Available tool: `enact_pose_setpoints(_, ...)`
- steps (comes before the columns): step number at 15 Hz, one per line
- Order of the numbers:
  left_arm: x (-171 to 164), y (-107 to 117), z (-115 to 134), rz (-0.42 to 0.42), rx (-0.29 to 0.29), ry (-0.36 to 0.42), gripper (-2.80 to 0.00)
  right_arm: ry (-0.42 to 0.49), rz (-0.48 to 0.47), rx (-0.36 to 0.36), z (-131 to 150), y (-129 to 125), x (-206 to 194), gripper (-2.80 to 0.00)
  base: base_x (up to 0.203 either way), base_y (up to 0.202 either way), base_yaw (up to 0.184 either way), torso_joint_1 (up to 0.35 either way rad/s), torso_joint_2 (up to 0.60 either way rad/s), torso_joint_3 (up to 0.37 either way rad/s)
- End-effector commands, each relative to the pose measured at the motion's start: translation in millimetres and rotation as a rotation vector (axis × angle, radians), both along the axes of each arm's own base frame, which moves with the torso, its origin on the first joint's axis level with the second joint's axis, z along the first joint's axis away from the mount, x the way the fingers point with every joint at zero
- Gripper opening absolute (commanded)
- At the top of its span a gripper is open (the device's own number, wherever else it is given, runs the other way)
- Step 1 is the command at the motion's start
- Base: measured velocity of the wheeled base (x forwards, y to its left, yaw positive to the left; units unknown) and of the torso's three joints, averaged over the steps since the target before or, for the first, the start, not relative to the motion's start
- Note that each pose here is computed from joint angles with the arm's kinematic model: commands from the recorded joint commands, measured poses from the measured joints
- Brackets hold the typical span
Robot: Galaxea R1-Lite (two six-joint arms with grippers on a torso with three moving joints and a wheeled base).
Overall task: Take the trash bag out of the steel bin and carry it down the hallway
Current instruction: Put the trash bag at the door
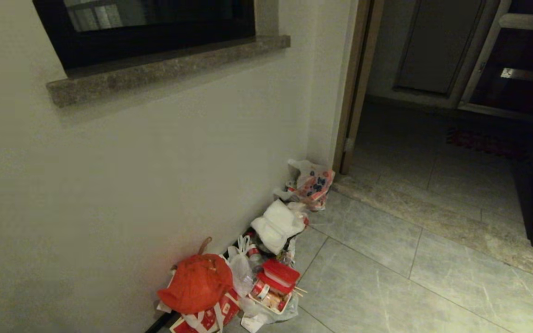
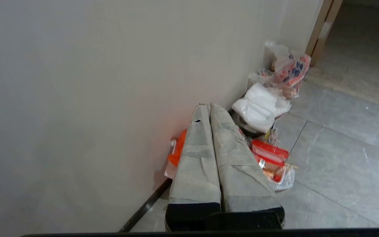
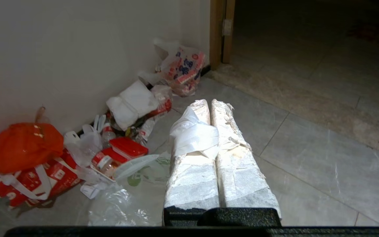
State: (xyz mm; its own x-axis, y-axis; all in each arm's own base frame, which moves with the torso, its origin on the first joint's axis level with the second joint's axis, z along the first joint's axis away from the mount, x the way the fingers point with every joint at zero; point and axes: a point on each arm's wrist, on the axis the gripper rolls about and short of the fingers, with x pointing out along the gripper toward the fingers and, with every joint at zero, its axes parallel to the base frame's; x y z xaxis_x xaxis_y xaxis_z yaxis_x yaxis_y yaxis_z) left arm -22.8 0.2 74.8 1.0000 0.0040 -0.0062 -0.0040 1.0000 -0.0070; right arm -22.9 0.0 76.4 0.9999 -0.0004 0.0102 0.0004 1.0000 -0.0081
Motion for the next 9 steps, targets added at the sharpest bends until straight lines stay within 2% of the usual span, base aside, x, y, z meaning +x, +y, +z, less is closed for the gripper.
enact_pose_setpoints(1,0.1,0.0,-0.4,0.001,-0.001,0.001,-2.80,0.003,-0.003,0.004,-0.8,-0.1,0.2,-2.80,0.000,0.000,0.000,0.136,-0.45,-0.322)
enact_pose_setpoints(5,0.1,0.0,-0.4,0.001,-0.001,0.001,-2.80,0.003,0.002,-0.001,-1.3,0.0,0.2,-2.80,0.000,0.000,0.000,0.127,-0.42,-0.295)
enact_pose_setpoints(9,0.0,0.0,-0.5,0.001,-0.001,0.000,-2.80,0.003,-0.002,0.010,-1.0,0.0,0.1,-2.80,0.000,0.000,0.000,0.027,-0.08,-0.053)
